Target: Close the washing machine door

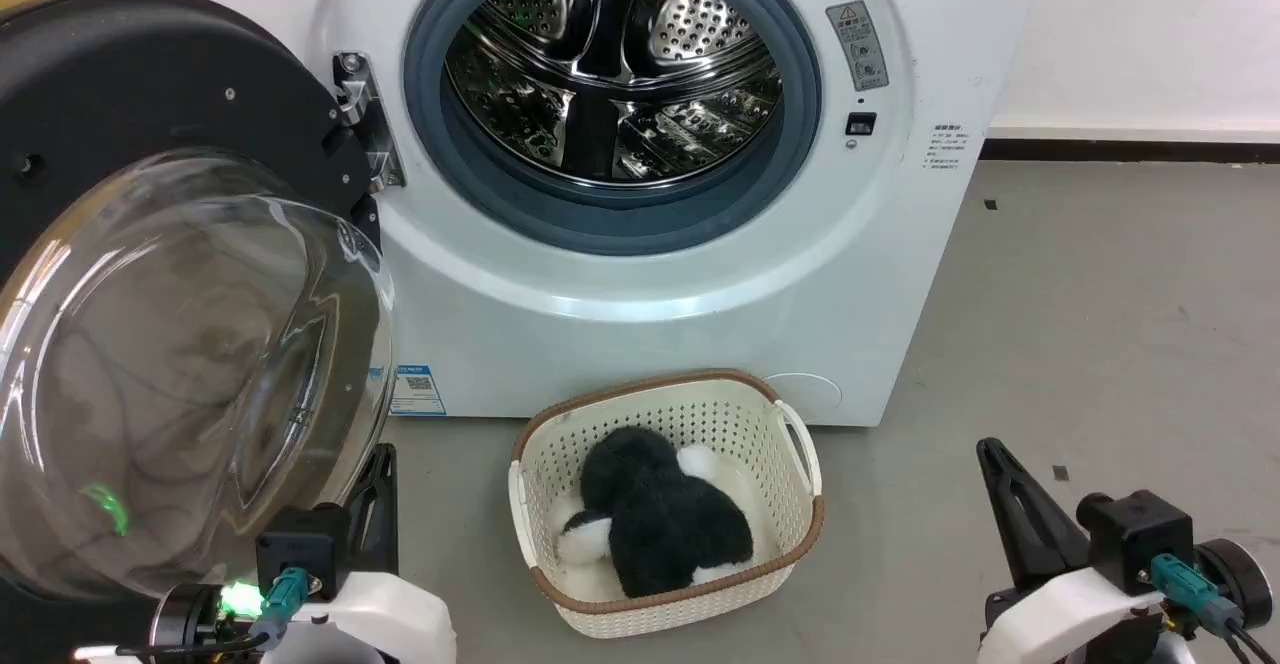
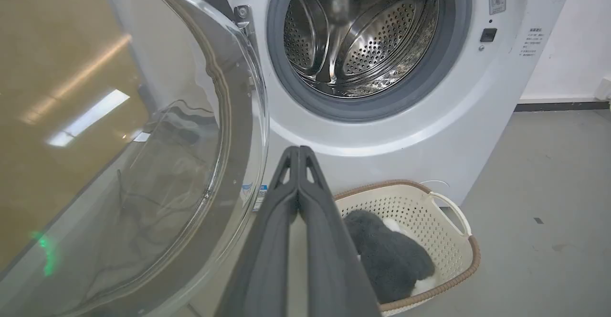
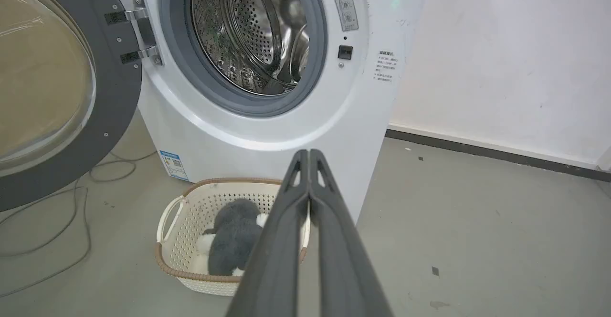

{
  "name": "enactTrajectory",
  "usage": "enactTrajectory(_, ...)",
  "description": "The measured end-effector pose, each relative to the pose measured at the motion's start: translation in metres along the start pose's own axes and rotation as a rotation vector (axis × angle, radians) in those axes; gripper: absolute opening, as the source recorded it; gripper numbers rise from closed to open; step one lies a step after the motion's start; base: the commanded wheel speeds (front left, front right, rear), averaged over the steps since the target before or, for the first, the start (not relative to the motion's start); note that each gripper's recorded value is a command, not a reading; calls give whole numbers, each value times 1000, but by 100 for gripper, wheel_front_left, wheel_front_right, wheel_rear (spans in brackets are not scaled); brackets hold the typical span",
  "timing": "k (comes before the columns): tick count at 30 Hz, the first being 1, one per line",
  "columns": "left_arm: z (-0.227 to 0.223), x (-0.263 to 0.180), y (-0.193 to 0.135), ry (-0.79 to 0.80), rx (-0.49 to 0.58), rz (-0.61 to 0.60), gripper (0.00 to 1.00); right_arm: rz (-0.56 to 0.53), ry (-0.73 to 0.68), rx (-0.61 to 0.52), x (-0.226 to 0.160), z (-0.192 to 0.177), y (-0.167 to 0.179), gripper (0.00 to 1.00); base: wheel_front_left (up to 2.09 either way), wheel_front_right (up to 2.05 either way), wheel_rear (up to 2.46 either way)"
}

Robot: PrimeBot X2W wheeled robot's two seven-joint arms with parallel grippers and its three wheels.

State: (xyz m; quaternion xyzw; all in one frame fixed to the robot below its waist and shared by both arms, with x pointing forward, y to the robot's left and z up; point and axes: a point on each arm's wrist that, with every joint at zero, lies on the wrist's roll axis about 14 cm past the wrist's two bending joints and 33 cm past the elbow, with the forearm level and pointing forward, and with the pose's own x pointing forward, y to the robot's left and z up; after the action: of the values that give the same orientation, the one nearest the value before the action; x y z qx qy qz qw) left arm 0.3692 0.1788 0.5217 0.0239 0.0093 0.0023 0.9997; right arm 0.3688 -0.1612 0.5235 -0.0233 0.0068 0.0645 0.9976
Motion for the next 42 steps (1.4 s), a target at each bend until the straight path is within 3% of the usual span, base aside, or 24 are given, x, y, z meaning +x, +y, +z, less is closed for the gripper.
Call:
enactTrajectory(31, 0, 0, 0, 0, 0, 0, 0, 0, 0, 0, 0, 0, 0, 0, 0, 0, 0)
enactTrajectory(32, 0, 0, 0, 0, 0, 0, 100, 0, 0, 0, 0, 0, 0, 100, 0, 0, 0)
enactTrajectory(42, -1, 0, -1, 2, 0, -1, 100, 0, -4, 1, 0, 0, 0, 100, 0, 0, 0)
